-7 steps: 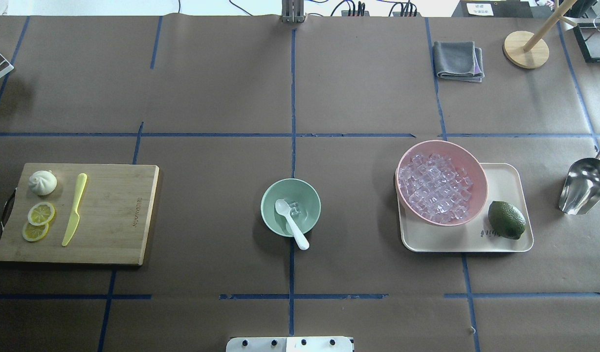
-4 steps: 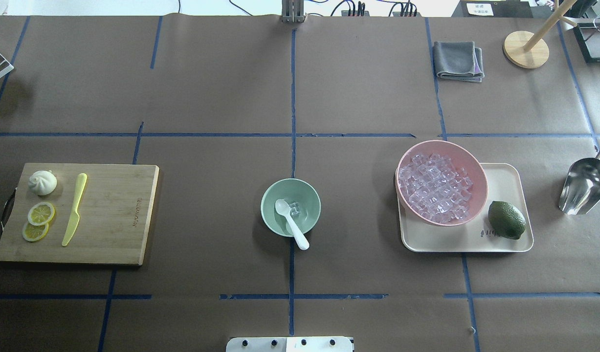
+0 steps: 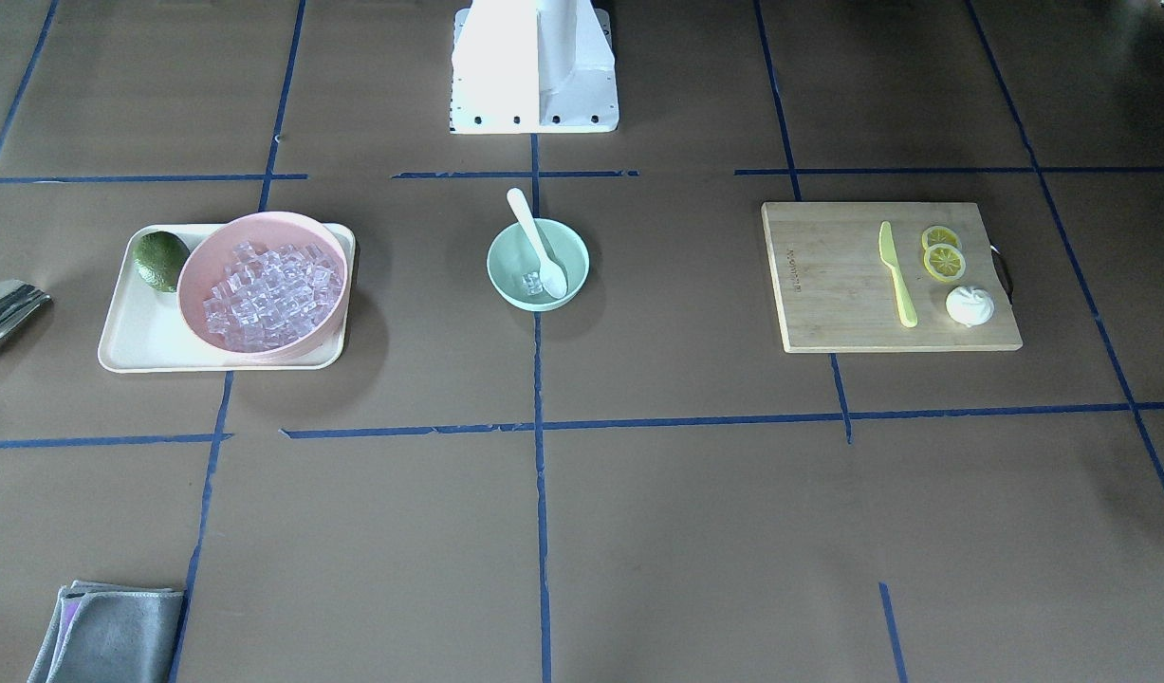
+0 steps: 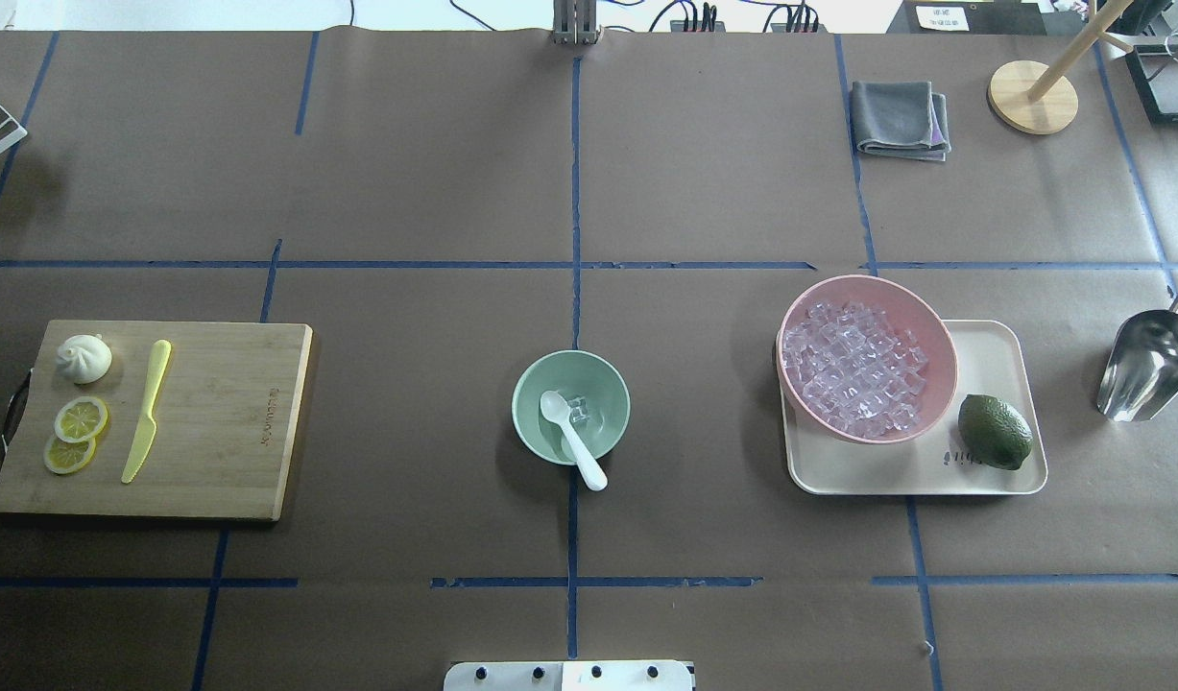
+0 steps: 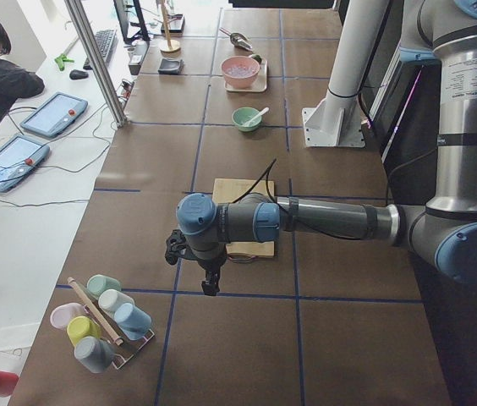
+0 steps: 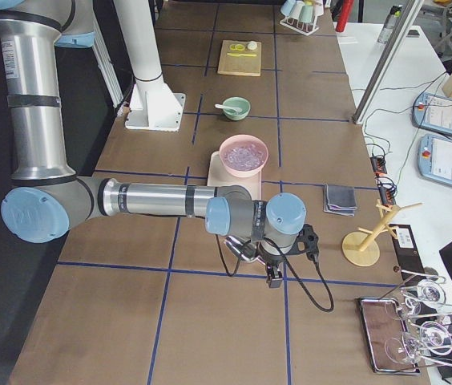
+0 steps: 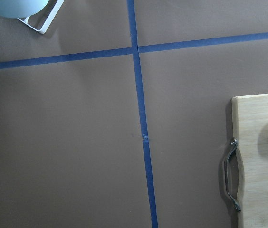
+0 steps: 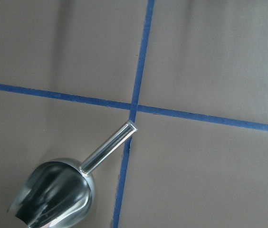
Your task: Put spoon and ice into bowl
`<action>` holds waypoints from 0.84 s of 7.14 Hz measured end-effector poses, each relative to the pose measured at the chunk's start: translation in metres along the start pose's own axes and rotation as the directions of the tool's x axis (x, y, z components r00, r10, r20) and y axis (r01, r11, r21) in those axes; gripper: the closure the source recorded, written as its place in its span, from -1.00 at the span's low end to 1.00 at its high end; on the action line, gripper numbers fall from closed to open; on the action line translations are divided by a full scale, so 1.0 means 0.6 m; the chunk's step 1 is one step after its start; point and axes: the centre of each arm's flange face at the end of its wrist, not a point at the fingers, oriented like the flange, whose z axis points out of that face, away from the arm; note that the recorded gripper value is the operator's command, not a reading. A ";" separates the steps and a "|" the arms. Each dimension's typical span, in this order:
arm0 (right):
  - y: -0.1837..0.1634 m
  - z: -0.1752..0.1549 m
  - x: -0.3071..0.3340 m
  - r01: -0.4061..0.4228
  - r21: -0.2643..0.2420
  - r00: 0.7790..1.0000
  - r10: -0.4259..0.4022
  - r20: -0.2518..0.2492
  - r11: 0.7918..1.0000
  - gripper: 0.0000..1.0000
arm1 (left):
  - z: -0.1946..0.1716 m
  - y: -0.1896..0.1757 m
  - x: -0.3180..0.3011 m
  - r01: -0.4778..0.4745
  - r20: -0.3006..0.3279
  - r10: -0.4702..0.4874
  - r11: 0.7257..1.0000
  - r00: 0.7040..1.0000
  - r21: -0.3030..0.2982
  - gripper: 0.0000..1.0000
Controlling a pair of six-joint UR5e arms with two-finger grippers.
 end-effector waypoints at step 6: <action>0.027 -0.012 0.016 -0.075 0.064 0.996 0.072 0.050 0.995 -1.00 | 0.007 0.003 -0.007 0.013 -0.002 -0.013 1.000 1.000 -0.012 -1.00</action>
